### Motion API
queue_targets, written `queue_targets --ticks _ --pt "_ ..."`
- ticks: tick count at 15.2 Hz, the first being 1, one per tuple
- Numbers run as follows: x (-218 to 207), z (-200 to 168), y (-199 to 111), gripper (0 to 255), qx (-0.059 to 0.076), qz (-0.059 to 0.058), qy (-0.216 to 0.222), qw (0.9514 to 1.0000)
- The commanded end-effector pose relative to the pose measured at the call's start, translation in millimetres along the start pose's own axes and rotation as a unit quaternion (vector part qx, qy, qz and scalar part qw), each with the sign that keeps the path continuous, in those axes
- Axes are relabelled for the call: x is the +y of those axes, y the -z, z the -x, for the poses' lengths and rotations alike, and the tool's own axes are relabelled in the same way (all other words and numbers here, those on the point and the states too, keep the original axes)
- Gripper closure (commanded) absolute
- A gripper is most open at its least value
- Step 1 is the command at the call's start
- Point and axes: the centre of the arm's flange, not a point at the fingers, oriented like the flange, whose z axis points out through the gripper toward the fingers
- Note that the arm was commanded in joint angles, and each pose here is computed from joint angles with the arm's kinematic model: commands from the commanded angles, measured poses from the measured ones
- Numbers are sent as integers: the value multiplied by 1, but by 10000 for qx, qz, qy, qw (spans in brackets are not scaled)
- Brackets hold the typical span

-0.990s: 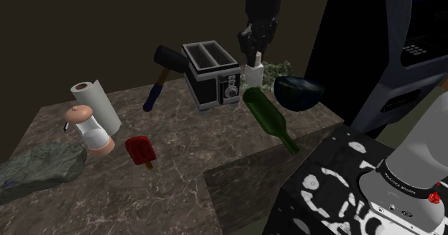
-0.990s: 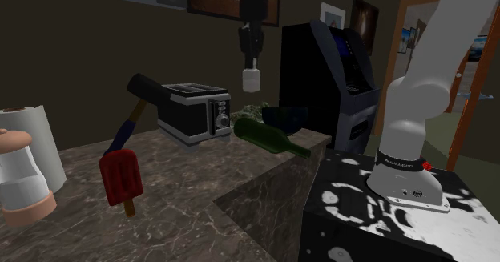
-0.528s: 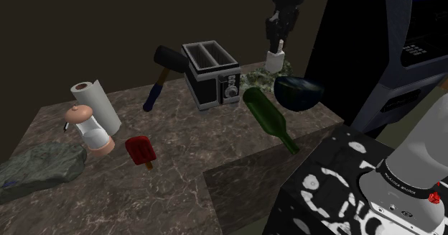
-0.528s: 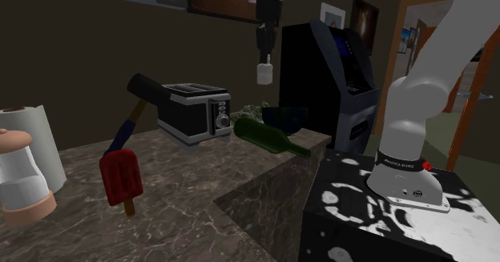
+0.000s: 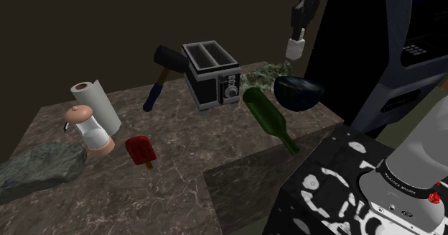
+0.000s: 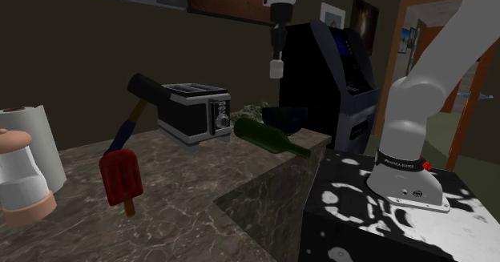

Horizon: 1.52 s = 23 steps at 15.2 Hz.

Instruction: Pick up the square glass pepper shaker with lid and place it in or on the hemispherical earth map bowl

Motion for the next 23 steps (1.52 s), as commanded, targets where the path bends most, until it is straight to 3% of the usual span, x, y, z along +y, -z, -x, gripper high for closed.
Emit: queue_targets --ticks 1,6,23 --pt "28 5 1 255 -2 -1 9 10000" --pt "83 14 5 255 -2 -1 9 10000" --pt "79 19 -84 255 -2 -1 9 10000"
